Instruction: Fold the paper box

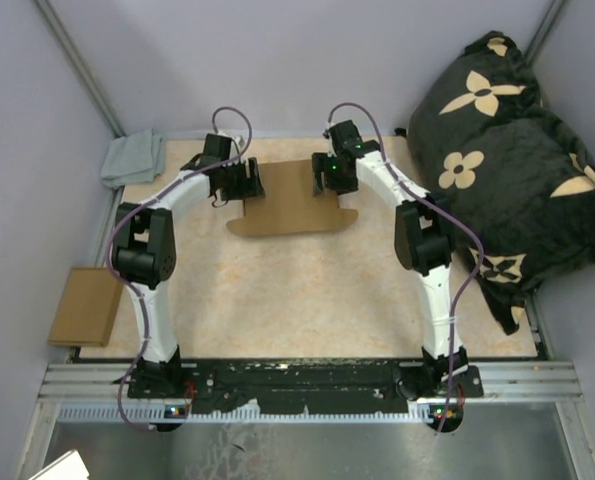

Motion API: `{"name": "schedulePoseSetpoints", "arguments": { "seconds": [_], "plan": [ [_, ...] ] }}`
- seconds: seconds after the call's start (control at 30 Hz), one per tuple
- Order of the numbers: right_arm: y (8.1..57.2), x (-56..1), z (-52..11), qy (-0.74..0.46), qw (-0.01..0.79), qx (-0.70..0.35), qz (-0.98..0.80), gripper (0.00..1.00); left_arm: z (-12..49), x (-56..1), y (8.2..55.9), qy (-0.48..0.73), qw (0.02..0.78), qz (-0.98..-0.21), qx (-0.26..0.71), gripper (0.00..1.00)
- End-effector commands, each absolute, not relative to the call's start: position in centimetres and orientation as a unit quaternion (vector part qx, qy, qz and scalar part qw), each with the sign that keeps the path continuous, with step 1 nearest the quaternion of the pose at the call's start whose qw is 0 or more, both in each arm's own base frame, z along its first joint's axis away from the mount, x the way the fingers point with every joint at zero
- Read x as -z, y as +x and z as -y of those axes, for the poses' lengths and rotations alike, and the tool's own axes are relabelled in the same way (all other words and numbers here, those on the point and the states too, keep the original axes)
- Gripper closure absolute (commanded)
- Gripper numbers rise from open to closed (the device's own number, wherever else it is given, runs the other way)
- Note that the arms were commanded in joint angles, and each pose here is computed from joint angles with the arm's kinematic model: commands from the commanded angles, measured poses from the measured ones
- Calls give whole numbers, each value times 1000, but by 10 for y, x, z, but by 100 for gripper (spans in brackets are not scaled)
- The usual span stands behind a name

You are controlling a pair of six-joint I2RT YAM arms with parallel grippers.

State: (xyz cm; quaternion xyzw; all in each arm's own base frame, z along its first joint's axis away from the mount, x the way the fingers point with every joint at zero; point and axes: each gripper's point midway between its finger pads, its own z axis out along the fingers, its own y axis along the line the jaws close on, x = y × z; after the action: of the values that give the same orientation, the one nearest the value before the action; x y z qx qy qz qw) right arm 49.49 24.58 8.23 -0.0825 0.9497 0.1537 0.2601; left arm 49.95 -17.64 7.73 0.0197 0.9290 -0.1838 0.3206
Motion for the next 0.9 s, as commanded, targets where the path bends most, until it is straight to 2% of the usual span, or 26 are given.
{"name": "schedulePoseSetpoints", "arguments": {
  "seconds": [0.0,0.1,0.27,0.53,0.87],
  "plan": [
    [506,-122,-238,-66,307,-151,-937,24,157,-97,490,7,341,-929,144,19],
    [508,-147,-224,-56,339,-135,-929,22,132,-118,491,-17,366,-923,116,17],
    [486,-169,-200,-58,345,-114,-930,20,111,-145,469,-23,378,-920,104,16],
    [421,-149,-200,-99,305,-167,-932,19,136,-130,400,29,372,-907,197,16],
    [410,-124,-207,-114,282,-188,-934,20,165,-116,399,58,364,-900,230,18]
  ]
}}
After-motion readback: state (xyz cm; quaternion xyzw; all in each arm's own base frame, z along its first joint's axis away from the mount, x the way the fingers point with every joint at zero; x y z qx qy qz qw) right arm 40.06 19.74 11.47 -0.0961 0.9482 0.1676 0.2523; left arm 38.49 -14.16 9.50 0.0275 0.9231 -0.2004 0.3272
